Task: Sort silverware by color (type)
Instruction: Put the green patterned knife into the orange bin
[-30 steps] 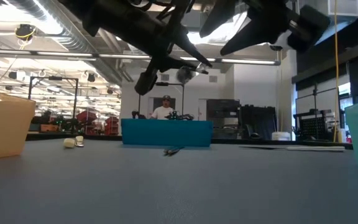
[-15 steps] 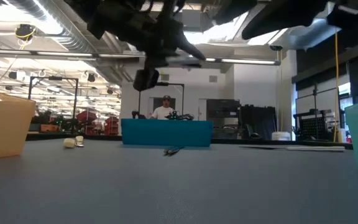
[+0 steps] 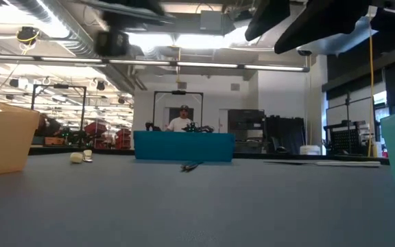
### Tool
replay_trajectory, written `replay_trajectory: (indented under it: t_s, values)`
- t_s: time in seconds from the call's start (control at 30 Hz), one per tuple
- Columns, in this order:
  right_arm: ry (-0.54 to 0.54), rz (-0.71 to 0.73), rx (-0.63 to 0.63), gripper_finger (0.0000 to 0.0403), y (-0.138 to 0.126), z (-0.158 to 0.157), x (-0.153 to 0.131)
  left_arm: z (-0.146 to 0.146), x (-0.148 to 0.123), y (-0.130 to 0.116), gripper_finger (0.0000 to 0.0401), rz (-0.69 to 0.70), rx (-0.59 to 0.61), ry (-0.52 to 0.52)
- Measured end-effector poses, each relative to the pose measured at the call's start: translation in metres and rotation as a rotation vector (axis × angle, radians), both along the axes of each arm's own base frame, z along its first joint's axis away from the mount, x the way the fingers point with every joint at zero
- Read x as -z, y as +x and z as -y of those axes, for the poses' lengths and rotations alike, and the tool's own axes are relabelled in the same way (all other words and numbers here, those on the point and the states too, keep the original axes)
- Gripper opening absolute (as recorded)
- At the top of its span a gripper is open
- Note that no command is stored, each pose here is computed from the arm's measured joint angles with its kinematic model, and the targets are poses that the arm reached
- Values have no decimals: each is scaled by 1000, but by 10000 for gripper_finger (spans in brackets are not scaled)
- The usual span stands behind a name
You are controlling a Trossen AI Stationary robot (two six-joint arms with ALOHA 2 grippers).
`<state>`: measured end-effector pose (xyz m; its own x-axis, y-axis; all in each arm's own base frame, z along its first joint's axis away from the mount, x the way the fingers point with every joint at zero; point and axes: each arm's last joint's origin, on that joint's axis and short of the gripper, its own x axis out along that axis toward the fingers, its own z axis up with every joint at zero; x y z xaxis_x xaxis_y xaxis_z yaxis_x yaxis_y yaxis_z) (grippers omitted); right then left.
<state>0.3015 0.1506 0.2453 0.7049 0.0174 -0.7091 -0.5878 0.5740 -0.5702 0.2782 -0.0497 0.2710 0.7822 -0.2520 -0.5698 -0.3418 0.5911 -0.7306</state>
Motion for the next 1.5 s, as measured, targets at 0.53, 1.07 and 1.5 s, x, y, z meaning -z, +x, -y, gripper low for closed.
replay_trajectory:
  t_s: [0.53, 1.07, 1.5]
  values:
    - [0, 3, 2, 177, 0, 0, 0, 69, 15, -66, 30, -359, 1, 101]
    - [1, 3, 1, 177, 0, 0, 0, 84, 60, -104, 30, -528, -168, 125]
    - [1, 2, 1, 177, 0, 0, 0, 79, 97, -111, 38, -528, -153, 94]
